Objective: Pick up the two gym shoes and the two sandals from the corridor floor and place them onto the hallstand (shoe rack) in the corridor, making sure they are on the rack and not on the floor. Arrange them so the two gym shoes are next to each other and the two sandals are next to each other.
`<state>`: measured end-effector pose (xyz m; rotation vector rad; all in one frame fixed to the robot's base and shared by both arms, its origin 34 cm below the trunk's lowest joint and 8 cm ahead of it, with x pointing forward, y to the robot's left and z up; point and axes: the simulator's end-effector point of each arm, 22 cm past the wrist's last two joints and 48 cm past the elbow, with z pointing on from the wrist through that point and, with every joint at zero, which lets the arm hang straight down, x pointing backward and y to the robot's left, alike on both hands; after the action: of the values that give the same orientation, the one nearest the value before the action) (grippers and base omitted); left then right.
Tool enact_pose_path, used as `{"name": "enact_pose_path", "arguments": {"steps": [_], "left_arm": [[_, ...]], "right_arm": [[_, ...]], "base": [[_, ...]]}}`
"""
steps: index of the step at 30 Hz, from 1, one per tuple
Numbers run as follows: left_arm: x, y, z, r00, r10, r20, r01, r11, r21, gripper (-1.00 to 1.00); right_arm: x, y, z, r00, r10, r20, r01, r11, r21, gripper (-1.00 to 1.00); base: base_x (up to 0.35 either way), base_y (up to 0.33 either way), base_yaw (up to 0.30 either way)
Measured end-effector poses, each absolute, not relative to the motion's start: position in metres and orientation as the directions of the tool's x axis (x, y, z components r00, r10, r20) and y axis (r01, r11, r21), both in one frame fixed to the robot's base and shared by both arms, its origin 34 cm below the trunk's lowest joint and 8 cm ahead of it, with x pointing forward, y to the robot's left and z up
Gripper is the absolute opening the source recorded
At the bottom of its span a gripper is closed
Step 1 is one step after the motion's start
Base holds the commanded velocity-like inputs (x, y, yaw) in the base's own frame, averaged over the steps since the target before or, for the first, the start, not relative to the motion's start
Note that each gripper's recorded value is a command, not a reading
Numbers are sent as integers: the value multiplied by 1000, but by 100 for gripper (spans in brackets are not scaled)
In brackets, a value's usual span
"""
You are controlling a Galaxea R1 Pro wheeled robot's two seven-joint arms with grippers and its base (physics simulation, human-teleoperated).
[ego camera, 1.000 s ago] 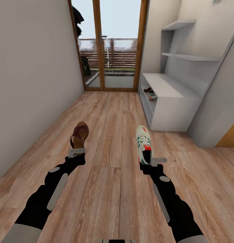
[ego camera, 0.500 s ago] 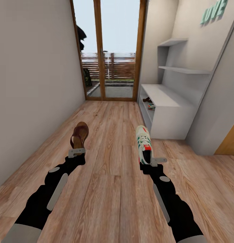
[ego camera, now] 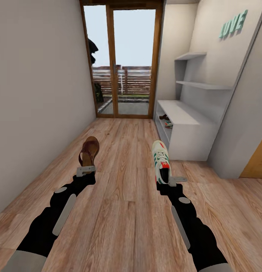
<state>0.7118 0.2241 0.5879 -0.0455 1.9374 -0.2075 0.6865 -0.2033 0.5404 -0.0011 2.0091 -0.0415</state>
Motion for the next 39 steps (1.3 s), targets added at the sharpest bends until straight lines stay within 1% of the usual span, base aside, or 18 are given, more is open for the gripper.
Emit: {"name": "enact_pose_path", "arguments": {"steps": [5, 17, 30, 39], "left_arm": [[712, 224, 588, -369, -131, -920, 67, 984, -167, -100], [711, 225, 580, -386, -132, -913, 63, 984, -169, -100], [711, 224, 579, -387, -133, -912, 64, 983, -171, -100], [711, 220, 579, -388, -137, -911, 67, 982, -176, -100]], "right_arm": [[686, -203, 541, -424, -20, -906, 18, 999, -30, -100], [686, -203, 541, -424, -24, -905, 15, 999, -34, -100], [686, -203, 541, -424, -23, -905, 17, 999, -33, -100], [686, -203, 541, -424, -24, -905, 16, 999, -34, -100]], "base": [[95, 136, 0], [160, 270, 0], [224, 263, -1], [242, 247, -210]]}}
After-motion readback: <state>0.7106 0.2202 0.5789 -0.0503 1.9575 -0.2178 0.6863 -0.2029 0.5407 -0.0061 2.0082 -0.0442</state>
